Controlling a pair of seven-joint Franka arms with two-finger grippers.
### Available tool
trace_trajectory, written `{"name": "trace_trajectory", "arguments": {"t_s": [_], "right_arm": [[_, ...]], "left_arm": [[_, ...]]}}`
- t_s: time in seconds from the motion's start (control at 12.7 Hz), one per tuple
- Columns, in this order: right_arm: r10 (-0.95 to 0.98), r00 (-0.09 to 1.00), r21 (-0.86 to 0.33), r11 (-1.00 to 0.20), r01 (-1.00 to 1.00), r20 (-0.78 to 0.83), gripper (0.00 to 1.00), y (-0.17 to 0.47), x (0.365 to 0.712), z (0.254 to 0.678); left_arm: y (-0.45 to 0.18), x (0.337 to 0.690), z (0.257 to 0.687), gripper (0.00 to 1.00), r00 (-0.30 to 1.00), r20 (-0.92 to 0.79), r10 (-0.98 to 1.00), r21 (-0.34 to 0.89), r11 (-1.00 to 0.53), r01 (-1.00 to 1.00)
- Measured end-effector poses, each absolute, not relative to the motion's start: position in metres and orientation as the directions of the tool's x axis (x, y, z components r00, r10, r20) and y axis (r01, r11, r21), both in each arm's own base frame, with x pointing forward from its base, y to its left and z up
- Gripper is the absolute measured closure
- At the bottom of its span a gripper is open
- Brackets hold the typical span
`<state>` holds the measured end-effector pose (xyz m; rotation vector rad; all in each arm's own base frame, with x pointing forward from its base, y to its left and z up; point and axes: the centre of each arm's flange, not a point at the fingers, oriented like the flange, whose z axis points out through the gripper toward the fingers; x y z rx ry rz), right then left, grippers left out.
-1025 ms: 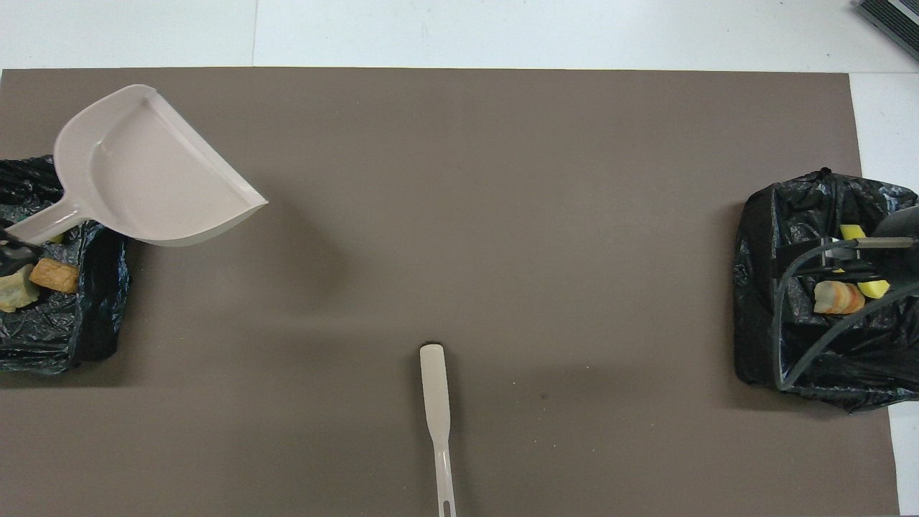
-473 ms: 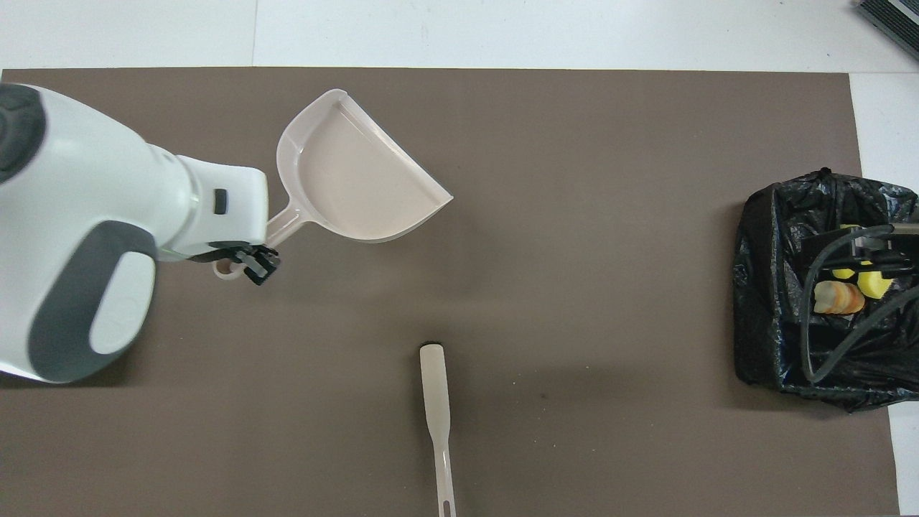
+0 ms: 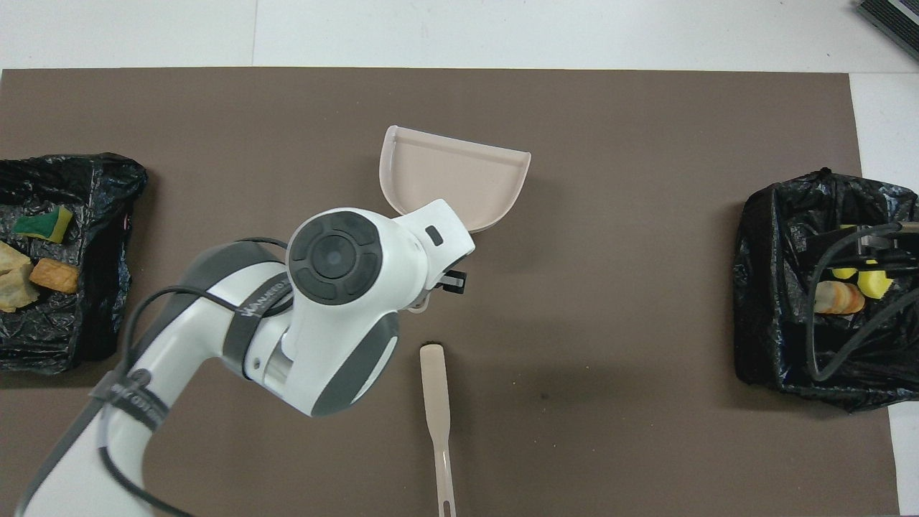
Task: Sweep and dump trash in bin
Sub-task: 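Bring the dustpan back with the left gripper toward the table center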
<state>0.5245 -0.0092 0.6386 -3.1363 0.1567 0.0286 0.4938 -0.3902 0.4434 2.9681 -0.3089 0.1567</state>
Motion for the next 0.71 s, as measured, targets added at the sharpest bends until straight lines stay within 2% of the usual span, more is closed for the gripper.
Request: {"name": "trace_trajectory", "arguments": {"t_s": [0.24,0.71], "right_arm": [[-0.097,0.995,-0.001,-0.995,-0.097,-0.019,0.0,-0.008,0.525,0.638],[-0.092,0.996,-0.003,-0.996,-0.092,-0.021,0.0,-0.006,0.525,0.638]], "left_arm": [[-0.416,0.492,0.406,0.67,0.996,0.089,-0.015,0.174,-0.984,-0.03],[-0.419,0.482,0.386,0.67,0.999,0.051,-0.008,0.15,-0.989,-0.016]]}}
